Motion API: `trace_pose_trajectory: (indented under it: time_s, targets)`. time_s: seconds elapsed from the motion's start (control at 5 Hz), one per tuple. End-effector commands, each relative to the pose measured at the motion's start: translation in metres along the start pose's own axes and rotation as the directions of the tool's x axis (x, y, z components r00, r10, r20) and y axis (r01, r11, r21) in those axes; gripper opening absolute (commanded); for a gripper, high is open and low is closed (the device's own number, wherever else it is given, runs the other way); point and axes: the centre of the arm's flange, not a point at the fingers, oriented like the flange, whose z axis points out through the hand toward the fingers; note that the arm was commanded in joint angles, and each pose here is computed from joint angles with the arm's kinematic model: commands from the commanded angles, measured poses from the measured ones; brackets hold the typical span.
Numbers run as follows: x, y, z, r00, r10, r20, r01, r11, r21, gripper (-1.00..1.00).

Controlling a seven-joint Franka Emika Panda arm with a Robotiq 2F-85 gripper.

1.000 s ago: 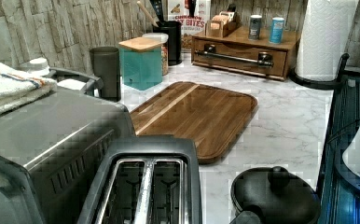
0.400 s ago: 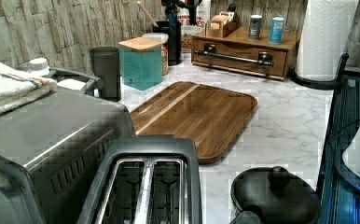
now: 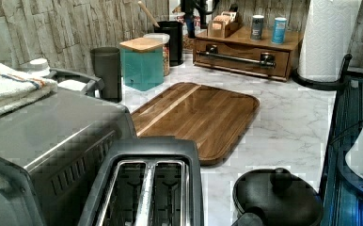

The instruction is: Open the drawer.

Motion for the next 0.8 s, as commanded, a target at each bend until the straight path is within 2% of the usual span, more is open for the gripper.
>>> trace_pose_trajectory:
  time_s: [0.2, 0.8]
  targets:
    - [-0.038, 0.122, 0.031, 0.991, 0.100, -0.086, -0.106, 0.992, -0.072, 1.00]
    - [-0.041, 0.157, 0.068, 0.990, 0.038, -0.138, -0.045, 0.998, -0.049, 1.00]
